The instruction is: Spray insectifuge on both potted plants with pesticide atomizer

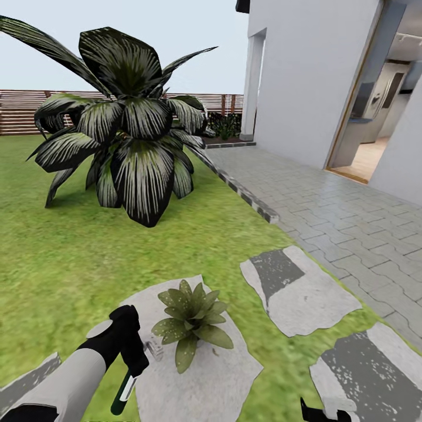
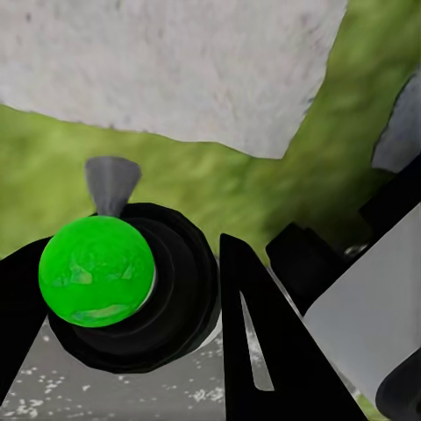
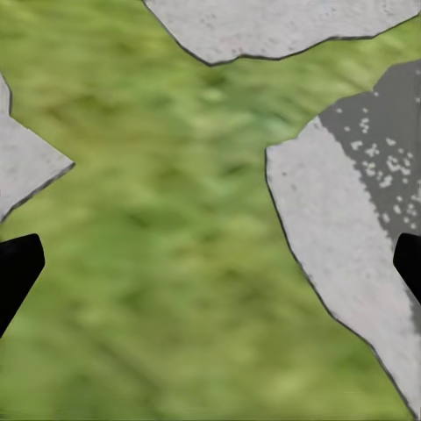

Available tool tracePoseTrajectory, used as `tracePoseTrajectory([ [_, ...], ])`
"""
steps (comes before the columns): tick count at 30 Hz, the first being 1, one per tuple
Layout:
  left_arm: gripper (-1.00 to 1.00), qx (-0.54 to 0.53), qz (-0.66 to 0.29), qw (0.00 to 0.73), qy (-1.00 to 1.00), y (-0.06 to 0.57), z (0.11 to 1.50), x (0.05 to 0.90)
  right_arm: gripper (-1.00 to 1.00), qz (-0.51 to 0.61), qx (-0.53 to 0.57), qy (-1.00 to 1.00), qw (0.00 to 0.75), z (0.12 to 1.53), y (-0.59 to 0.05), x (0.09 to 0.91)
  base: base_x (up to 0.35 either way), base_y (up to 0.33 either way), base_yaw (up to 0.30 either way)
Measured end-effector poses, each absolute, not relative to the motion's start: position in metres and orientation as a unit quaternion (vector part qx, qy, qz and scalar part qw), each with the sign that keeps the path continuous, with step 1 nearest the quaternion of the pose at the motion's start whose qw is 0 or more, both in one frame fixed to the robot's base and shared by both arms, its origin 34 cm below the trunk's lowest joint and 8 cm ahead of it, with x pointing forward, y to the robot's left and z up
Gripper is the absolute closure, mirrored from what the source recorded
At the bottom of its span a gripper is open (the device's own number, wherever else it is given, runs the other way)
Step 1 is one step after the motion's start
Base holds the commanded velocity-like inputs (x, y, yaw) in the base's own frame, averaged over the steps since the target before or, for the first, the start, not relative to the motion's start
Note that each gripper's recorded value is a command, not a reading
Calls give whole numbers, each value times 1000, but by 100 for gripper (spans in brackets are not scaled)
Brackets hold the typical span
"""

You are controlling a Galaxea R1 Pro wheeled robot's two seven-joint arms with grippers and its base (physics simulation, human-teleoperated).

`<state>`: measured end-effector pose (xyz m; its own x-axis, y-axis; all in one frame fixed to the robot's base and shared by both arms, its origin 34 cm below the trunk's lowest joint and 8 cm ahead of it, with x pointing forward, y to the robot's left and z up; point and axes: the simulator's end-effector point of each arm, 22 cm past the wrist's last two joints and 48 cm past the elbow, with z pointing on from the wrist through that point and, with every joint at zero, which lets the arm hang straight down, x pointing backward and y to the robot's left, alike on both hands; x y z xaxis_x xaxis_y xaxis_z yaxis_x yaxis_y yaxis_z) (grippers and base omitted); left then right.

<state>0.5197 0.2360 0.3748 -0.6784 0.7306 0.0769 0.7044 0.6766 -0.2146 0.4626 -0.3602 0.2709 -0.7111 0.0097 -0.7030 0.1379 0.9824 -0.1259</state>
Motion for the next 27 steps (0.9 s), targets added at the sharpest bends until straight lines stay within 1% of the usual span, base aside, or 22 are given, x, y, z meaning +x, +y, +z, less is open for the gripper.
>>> tracePoseTrajectory([
  [10, 100, -393, 84, 78, -912, 235, 375, 520, -100, -84, 39, 921, 378, 271, -360, 463, 3, 0, 270],
  [18, 100, -391, 90, 75, -913, 232, 375, 520, -100, -84, 39, 921, 378, 271, -360, 463, 194, -147, 275],
  [22, 100, -391, 90, 75, -913, 232, 375, 520, -100, -84, 40, 921, 378, 271, -360, 463, 118, -242, 78],
  [27, 100, -391, 90, 75, -913, 232, 375, 520, -100, -85, 40, 921, 378, 271, -360, 463, -21, -267, 6],
])
